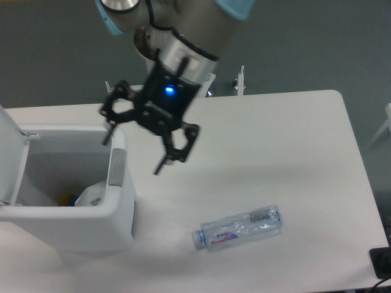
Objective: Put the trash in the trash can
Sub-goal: 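Move the open gripper over the clear plastic water bottle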
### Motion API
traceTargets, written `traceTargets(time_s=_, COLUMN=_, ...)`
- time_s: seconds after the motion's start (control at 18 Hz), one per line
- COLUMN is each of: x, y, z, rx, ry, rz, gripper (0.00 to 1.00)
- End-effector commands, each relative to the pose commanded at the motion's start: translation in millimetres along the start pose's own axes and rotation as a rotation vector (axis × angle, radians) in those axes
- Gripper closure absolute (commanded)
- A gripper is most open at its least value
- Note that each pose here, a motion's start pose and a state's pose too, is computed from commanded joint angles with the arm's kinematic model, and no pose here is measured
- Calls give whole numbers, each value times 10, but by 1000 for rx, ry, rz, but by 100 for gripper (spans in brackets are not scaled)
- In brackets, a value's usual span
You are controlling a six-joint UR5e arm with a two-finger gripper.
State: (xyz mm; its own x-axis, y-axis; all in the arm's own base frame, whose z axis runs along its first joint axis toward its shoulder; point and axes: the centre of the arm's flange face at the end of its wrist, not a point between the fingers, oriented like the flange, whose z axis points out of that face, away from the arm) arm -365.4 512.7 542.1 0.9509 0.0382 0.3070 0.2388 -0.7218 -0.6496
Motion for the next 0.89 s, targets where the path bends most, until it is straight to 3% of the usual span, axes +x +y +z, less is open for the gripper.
traceTargets(time_s=0.22, x=-277, y=-143, z=112, rx=-2, ry=-23, rz=27, gripper=0)
traceTargets(time_s=0.28, x=-359, y=-147, z=140, rx=-25, ry=-51, rz=49, gripper=0)
traceTargets(time_s=0.39, x=-575, y=-11, z=205, rx=-156, ry=-170, rz=176, gripper=0)
traceTargets(time_s=0.44, x=-654, y=66, z=223, rx=-211, ry=-195, rz=233, gripper=0)
traceTargets(time_s=0.78, x=-1013, y=352, z=491, rx=-324, ry=-182, rz=374, gripper=0)
traceTargets(time_s=0.89, x=-1242, y=491, z=578, rx=-451, ry=-233, rz=430, gripper=0)
